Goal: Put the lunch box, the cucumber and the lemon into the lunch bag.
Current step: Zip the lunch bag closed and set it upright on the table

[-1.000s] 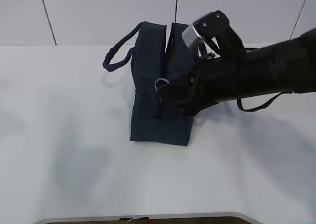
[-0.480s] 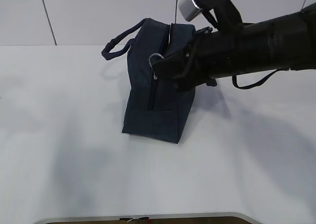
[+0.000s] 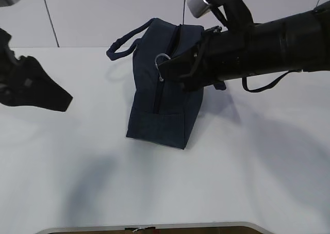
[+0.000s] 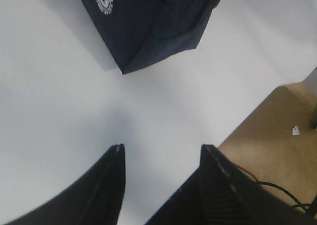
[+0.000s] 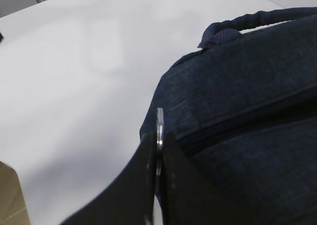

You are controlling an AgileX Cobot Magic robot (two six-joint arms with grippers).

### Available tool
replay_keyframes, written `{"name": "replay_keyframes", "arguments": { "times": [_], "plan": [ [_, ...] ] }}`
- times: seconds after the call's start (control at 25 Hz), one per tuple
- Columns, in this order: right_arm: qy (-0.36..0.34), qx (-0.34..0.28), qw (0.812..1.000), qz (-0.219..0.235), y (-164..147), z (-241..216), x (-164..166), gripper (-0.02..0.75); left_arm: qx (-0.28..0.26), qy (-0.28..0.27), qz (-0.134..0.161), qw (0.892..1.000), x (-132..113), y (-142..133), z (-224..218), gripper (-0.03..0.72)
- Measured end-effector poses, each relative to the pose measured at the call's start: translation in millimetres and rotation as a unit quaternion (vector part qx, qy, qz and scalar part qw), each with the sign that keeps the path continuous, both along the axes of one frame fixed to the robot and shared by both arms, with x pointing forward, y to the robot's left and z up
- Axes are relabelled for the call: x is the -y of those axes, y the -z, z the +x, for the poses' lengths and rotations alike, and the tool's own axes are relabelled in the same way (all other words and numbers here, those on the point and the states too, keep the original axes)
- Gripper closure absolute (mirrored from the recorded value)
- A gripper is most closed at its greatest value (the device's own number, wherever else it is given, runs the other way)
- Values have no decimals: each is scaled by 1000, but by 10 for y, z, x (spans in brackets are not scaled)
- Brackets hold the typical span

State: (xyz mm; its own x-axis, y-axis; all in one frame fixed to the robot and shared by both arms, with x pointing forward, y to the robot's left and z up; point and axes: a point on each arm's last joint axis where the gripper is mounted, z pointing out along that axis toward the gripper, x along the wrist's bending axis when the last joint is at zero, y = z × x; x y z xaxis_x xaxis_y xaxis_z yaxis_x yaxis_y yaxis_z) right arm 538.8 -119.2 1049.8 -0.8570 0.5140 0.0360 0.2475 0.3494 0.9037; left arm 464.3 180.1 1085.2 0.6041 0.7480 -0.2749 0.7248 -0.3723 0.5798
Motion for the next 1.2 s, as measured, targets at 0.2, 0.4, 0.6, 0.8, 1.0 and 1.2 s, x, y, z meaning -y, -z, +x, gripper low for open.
{"name": "replay_keyframes", "arguments": {
  "times": [0.2, 0.4, 0.6, 0.8, 1.0, 1.2],
  "plan": [
    [6, -19, 1000, 12, -1, -6, -4, 733, 23, 24, 17, 999, 209, 256, 224, 335],
    [15, -37, 999, 22, -1, -8, -5, 733, 25, 53, 37, 998, 426, 541, 351, 335],
    [20, -47, 998, 30, -19, -2, -9, 733, 51, 71, 43, 995, 645, 703, 399, 334],
    [23, -39, 998, 39, -109, 32, -23, 733, 82, 55, 37, 994, 694, 720, 466, 334],
    [23, -34, 998, 42, -151, 46, -29, 733, 109, 46, 23, 993, 729, 719, 522, 334],
    [23, -35, 998, 44, -151, 45, -30, 733, 101, 45, 14, 994, 786, 833, 566, 334]
  ]
}}
